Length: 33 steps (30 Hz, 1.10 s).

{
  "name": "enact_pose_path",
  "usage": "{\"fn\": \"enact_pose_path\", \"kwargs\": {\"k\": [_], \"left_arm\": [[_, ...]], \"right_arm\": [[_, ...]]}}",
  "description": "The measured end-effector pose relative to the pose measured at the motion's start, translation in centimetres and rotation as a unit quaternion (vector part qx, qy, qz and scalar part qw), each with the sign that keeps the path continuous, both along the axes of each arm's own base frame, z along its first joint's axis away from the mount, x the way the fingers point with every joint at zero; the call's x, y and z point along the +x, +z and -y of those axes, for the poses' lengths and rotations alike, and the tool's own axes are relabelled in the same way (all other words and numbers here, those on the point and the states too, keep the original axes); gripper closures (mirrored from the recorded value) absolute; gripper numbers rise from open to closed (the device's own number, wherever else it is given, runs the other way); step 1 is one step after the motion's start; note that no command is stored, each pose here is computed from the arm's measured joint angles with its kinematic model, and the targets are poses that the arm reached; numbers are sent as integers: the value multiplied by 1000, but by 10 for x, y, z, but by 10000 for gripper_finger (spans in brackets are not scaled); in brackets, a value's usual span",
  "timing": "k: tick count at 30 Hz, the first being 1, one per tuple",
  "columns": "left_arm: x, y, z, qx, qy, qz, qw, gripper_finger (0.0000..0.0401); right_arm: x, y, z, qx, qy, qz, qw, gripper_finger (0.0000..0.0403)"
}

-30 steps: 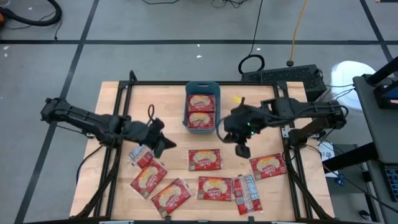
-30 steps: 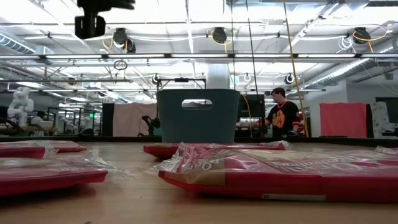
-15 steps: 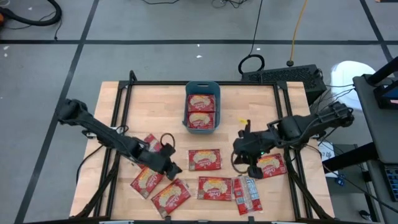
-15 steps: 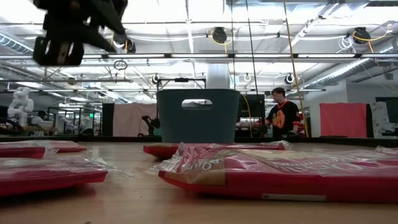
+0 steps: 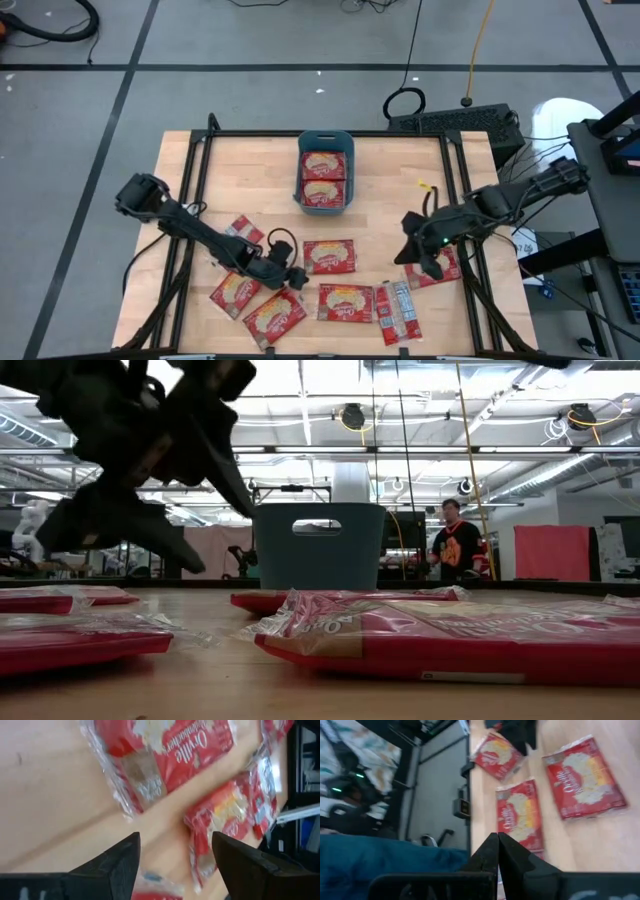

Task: Sort popcorn bags into baskets
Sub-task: Put the red popcorn bag into the blue bin

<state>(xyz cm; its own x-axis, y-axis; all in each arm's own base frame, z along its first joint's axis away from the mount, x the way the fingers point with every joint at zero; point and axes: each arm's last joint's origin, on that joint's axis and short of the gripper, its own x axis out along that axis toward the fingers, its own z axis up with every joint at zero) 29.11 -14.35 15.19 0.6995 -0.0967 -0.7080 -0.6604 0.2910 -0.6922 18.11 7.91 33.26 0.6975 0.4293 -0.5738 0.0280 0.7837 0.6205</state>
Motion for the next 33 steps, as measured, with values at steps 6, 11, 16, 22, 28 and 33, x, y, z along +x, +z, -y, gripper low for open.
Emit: {"fn": "enact_pose_path", "kwargs": {"k": [6,11,16,22,28,33], "left_arm": [[0,-7,-14,32,22,-38,999,151],[2,-9,-26,65,11,-49,997,151],[7,-8,-36,91,-2,-47,995,151],[12,-20,-40,96,-9,-56,994,151],[25,-38,-29,53,-3,-23,998,151],[29,-48,-25,40,17,-10,999,157]], "right_arm": [[-10,-11,2,36,-17,15,999,403],[-10,-18,2,43,-20,16,999,403],[-9,-18,2,44,-20,21,999,403],[-9,-18,2,42,-19,22,999,403],[-8,-17,3,32,-34,28,999,403],[-8,-17,3,31,-39,32,998,403]]}}
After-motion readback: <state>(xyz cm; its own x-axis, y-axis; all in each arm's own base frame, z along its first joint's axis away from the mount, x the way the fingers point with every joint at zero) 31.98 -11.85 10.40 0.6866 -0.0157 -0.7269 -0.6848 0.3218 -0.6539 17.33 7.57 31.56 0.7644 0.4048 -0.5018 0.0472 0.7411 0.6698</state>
